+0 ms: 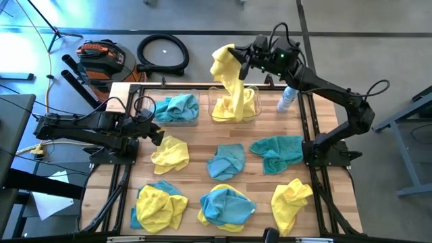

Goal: Sort microfiber towel by color & place in baskets
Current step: Put the yellow towel into the right transparent bin

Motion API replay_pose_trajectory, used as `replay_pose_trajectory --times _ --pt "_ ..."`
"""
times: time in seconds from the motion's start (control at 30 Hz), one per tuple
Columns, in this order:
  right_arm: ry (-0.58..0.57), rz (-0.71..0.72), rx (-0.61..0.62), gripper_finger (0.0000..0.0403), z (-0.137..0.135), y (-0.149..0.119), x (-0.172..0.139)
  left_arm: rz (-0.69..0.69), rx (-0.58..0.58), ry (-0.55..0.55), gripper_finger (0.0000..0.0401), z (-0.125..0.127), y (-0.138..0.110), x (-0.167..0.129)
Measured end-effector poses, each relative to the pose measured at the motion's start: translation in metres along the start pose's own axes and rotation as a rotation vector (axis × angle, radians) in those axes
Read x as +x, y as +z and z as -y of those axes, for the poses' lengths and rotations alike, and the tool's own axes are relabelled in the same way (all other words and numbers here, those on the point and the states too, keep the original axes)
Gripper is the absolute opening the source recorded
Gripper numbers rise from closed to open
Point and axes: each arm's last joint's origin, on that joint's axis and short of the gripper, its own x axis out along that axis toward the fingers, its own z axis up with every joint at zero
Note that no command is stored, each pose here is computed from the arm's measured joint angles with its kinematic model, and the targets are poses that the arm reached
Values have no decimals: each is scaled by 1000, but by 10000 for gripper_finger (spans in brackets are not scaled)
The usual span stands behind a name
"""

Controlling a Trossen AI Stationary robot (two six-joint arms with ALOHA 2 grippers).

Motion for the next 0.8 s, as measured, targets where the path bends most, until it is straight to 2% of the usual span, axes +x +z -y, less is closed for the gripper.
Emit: replay_pose_trajectory --times 0.2,0.4,0.5,0.67,0.8 --pt "54 14 -31 0 -1 -1 3 27 -15 21 113 -1 1 0" --pt "60 135 -106 0 -1 6 7 40 -40 30 113 -1 1 0" --pt "69 138 -124 0 -1 6 7 42 -56 31 113 -1 1 0" --pt "61 -52 -129 0 0 -12 8 42 -70 31 113 -1 1 0" --pt "-73 -288 -104 0 3 -29 -1 43 -83 30 113 -1 1 0"
